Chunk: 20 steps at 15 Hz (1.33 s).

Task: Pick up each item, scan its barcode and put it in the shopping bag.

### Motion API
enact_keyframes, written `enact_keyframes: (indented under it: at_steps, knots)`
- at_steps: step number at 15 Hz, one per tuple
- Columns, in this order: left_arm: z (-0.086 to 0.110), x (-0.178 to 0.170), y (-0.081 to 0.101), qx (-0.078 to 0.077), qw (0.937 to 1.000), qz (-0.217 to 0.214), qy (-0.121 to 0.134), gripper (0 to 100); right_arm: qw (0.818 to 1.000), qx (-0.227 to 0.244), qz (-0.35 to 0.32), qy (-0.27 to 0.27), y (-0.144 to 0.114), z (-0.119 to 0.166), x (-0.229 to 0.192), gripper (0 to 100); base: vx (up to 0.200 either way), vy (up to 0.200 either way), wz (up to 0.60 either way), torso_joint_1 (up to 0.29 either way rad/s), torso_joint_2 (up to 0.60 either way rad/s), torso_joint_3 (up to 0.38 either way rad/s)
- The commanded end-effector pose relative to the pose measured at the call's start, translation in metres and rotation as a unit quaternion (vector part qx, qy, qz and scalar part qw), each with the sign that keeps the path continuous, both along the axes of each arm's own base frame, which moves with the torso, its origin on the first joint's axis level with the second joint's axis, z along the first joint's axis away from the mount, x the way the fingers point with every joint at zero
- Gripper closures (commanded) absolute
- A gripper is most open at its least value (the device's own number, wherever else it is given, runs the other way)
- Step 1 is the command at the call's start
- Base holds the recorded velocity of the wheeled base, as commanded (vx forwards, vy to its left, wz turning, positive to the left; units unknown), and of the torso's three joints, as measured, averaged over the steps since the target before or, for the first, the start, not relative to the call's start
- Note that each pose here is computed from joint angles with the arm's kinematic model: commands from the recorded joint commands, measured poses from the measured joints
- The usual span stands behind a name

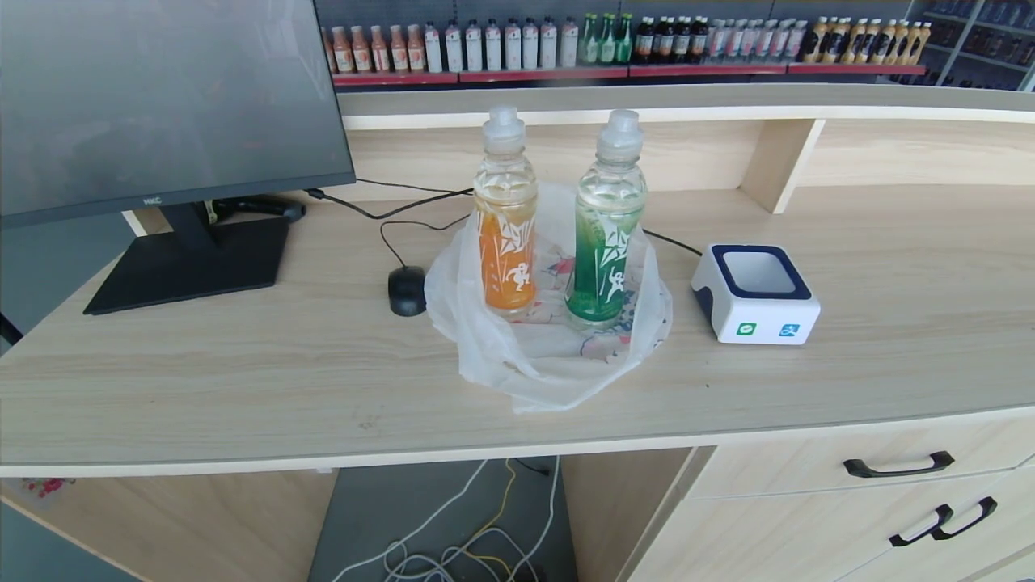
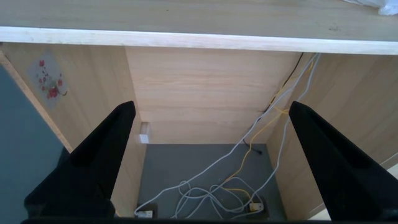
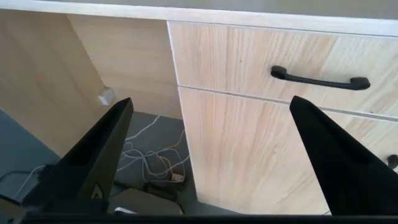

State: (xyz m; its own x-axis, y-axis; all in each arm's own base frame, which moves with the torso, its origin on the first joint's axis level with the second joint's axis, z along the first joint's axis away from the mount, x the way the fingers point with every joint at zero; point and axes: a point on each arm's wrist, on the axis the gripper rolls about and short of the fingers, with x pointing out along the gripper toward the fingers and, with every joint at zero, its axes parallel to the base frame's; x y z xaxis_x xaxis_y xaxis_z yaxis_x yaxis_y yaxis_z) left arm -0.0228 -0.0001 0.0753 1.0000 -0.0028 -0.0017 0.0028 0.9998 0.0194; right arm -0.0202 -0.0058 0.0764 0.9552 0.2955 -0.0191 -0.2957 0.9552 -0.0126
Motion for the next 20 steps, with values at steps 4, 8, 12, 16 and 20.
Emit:
enact_keyframes:
  at_steps: [4, 8, 12, 16, 20]
  knots:
    - [0.0, 0.0, 0.0, -0.006, 1.0, 0.0, 0.0, 0, 0.991, -0.006, -0.13, 0.023, 0.005, 0.001, 0.003, 0, 0.0, 0.0, 0.0, 0.0, 0.0, 0.0]
    - [0.0, 0.0, 0.0, -0.007, 1.0, 0.0, 0.0, 0, 0.988, -0.008, -0.154, -0.012, 0.006, 0.0, -0.003, 0, 0.0, 0.0, 0.0, 0.0, 0.0, 0.0]
    - [0.0, 0.0, 0.0, -0.008, 1.0, 0.0, 0.0, 0, 0.988, 0.006, -0.154, -0.01, 0.006, 0.0, -0.003, 0, -0.05, 0.0, 0.0, 0.001, 0.0, -0.001]
    - [0.0, 0.0, 0.0, -0.008, 1.0, 0.001, 0.0, 0, 0.988, 0.006, -0.154, -0.01, 0.006, 0.0, -0.003, 0, -0.1, 0.0, 0.0, 0.002, 0.0, 0.0]
    - [0.0, 0.0, 0.0, -0.01, 0.9999, 0.001, 0.0, 0, 0.988, 0.006, -0.154, -0.01, 0.006, 0.0, -0.003, 0, 0.0, 0.0, 0.0, 0.0, 0.0, 0.0]
